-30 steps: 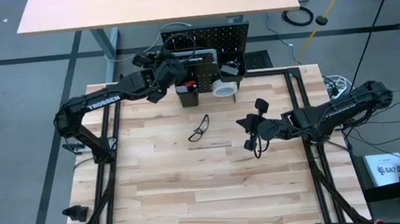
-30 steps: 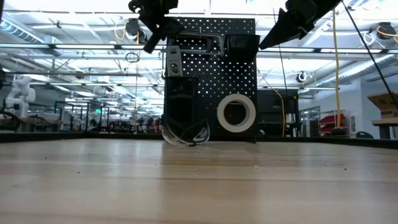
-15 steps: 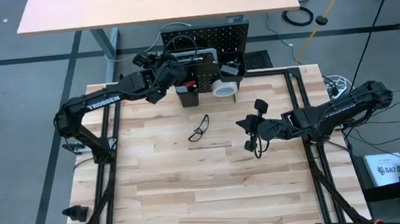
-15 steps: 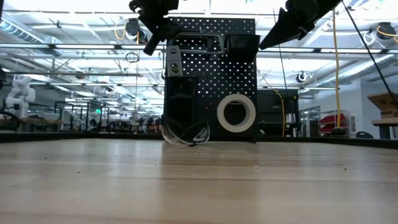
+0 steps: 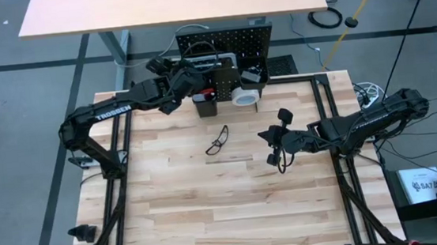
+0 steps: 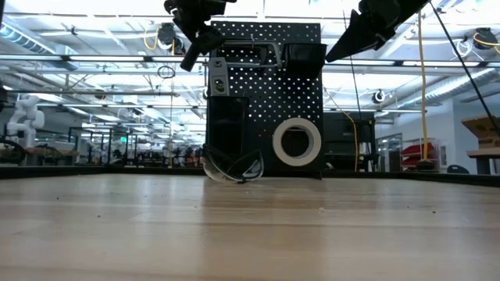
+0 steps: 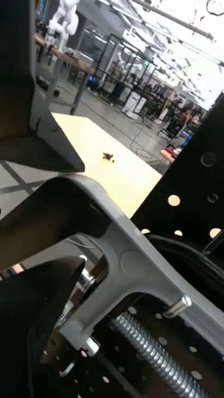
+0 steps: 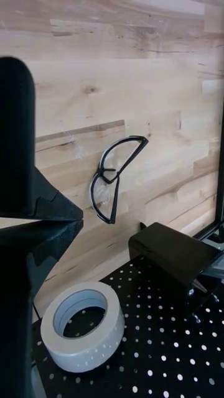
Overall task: Hang tools onto peg board
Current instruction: Put the black safety glasses into the right black tool bin
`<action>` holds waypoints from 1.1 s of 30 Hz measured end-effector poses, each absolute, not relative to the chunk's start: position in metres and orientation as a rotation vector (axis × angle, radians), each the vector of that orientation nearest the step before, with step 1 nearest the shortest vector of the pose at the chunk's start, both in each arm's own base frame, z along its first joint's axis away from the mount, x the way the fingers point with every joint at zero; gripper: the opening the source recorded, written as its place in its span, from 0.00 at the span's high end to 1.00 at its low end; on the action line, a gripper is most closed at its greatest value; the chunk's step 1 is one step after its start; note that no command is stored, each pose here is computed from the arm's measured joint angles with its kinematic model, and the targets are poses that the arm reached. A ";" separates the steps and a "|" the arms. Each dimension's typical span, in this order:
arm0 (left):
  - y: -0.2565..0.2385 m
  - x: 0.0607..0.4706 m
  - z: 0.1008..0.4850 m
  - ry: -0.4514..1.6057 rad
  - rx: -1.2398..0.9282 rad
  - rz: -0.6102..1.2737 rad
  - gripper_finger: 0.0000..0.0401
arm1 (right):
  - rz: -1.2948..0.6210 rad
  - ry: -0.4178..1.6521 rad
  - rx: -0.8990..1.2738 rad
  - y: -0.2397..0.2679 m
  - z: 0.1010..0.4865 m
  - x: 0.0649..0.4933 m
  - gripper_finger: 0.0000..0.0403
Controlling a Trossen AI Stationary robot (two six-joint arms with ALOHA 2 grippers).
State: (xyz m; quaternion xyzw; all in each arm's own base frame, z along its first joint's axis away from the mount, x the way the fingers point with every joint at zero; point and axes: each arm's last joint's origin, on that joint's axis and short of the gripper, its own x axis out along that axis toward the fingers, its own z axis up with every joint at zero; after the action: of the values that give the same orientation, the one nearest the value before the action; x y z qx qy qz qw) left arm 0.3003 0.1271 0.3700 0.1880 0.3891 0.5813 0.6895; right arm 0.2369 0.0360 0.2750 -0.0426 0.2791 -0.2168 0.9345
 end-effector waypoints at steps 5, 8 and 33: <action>0.126 0.301 0.370 0.869 0.423 1.302 0.31 | -0.443 0.571 -0.087 0.036 0.275 0.237 1.00; 0.124 0.301 0.370 0.871 0.429 1.294 0.27 | -0.443 0.571 -0.087 0.036 0.275 0.237 1.00; 0.093 0.306 0.375 0.886 0.567 1.267 0.27 | -0.443 0.571 -0.088 0.036 0.275 0.237 1.00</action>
State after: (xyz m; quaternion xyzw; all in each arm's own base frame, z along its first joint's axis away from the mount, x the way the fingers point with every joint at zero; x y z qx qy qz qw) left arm 0.3062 0.0928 0.3751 0.2527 0.3947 0.5642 0.6798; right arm 0.2369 0.0360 0.2750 -0.0428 0.2792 -0.2167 0.9345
